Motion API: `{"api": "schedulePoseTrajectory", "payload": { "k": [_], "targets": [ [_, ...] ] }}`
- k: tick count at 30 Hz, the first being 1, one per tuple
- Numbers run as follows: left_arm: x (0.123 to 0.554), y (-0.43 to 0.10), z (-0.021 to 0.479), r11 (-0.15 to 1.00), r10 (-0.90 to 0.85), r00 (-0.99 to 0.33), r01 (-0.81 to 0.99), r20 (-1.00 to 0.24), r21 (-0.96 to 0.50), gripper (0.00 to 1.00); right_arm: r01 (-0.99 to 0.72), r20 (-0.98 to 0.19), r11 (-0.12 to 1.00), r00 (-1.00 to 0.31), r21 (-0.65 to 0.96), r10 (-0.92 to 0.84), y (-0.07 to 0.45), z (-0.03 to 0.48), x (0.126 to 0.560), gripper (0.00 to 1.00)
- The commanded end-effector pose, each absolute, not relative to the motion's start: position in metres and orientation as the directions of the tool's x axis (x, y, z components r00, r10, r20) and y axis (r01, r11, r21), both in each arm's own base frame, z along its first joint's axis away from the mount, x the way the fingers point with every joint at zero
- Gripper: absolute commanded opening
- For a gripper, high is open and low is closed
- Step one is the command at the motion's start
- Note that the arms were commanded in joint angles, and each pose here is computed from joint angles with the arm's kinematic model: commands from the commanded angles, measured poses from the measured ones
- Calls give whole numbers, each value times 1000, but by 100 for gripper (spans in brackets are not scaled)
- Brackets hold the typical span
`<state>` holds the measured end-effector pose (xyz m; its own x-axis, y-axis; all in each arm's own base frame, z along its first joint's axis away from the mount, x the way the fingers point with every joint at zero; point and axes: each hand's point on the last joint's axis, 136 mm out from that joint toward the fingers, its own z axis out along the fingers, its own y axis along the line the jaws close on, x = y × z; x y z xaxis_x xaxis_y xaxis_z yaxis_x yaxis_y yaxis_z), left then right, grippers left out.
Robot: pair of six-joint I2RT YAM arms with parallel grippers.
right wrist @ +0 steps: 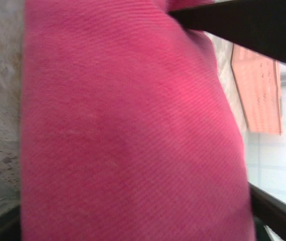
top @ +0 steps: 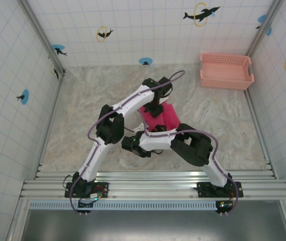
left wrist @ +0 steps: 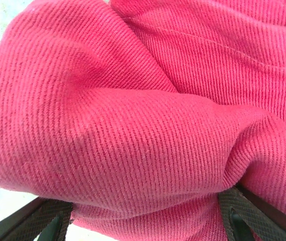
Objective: Roll up the long pants
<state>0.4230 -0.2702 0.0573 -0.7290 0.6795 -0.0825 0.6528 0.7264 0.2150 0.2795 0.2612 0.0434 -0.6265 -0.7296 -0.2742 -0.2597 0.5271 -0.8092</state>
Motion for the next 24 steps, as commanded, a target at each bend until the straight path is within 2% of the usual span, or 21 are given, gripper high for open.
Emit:
{"api": "schedulePoseTrajectory", "payload": {
  "k": [1, 6, 9, 12, 16, 19, 24],
  "targets": [
    [367, -266, -14, 680, 716, -678, 731, 166, 55, 79, -271, -250, 538, -664, -798, -705, 237, 31, 292, 74],
    [371, -256, 9, 688, 710, -690, 722, 137, 70, 80, -353, -267, 645, -699, -678, -663, 226, 16, 291, 55],
    [384, -239, 28, 711, 687, -719, 695, 105, 107, 83, -451, -245, 665, -687, -595, -684, 237, 12, 284, 45],
    [399, -213, 49, 754, 642, -764, 645, 67, 124, 84, -531, -237, 693, -684, -488, -690, 248, 13, 273, 42],
    [418, -171, 90, 793, 591, -807, 581, -3, 183, 87, -600, -281, 777, -725, -192, -629, 269, 20, 254, 40],
    [421, -154, 115, 807, 571, -819, 549, -52, 218, 88, -594, -301, 804, -772, 29, -559, 283, 32, 240, 39],
    [419, -149, 140, 827, 550, -822, 512, -147, 232, 90, -490, -266, 820, -867, 296, -421, 290, 43, 227, 39]
  ]
}}
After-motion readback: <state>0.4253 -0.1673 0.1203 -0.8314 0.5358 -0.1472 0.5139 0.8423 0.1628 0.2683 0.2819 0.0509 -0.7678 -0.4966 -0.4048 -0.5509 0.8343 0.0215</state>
